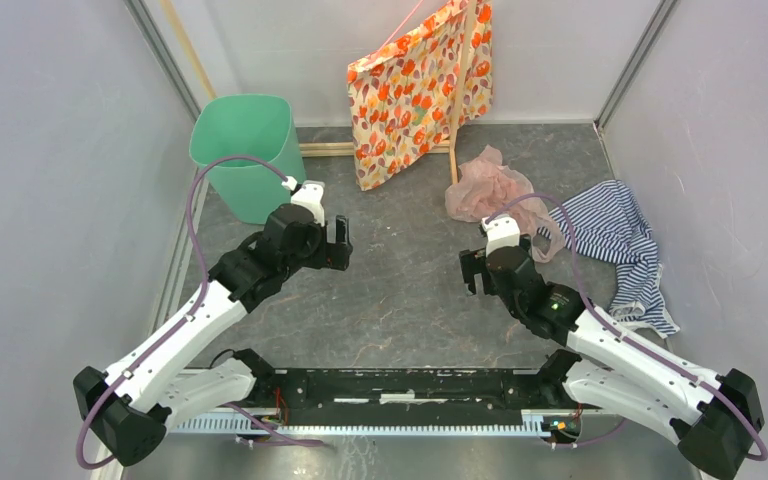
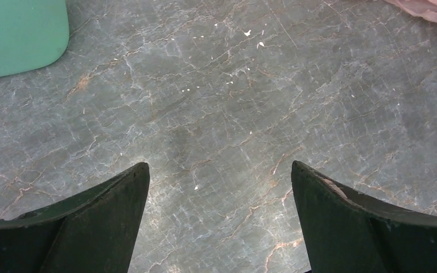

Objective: Put the trash bags into the trash bin

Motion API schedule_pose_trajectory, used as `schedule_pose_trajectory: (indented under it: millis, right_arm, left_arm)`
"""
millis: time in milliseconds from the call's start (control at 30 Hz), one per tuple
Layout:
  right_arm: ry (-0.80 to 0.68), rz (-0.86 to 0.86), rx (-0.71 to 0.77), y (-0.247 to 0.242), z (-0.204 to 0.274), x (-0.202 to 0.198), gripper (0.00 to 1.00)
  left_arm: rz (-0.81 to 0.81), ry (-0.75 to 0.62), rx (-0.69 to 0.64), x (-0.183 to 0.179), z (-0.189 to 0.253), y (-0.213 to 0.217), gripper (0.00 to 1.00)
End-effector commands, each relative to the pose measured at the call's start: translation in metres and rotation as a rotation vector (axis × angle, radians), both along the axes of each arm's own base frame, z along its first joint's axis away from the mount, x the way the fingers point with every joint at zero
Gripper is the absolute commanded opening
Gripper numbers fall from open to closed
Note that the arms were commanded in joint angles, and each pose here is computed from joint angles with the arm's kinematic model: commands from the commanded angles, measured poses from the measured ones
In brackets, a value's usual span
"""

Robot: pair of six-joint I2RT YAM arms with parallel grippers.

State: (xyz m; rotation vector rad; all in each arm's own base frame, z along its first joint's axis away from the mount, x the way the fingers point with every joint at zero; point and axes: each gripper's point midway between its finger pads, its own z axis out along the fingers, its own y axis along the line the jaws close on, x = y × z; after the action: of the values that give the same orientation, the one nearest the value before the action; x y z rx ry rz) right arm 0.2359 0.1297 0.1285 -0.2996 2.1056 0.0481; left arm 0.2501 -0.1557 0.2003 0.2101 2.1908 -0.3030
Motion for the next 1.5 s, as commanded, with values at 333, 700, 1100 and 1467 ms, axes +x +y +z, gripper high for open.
schedule_pose_trajectory:
  millis: [333, 700, 1100, 1467]
  right_arm:
    - [-0.136, -0.120, 0.014, -0.003, 0.062, 0.050, 0.99]
    - [-0.201, -0.366, -0.076, -0.072, 0.091, 0.145, 0.99]
    - [-0.107, -0.282, 0.057, -0.102, 0.029, 0.205, 0.99]
    - [-0.017, -0.117, 0.177, -0.040, -0.003, 0.180, 0.53]
  left_arm:
    - [-0.071, -0.039, -0.171, 0.000, 0.032, -0.027, 1.00]
    - [-0.123, -0.012, -0.235, -0.003, 0.032, -0.044, 1.00]
    - [-0.115, -0.001, -0.244, -0.007, 0.030, -0.041, 1.00]
    - [-0.102, 0.002, -0.308, -0.006, 0.033, -0.048, 1.00]
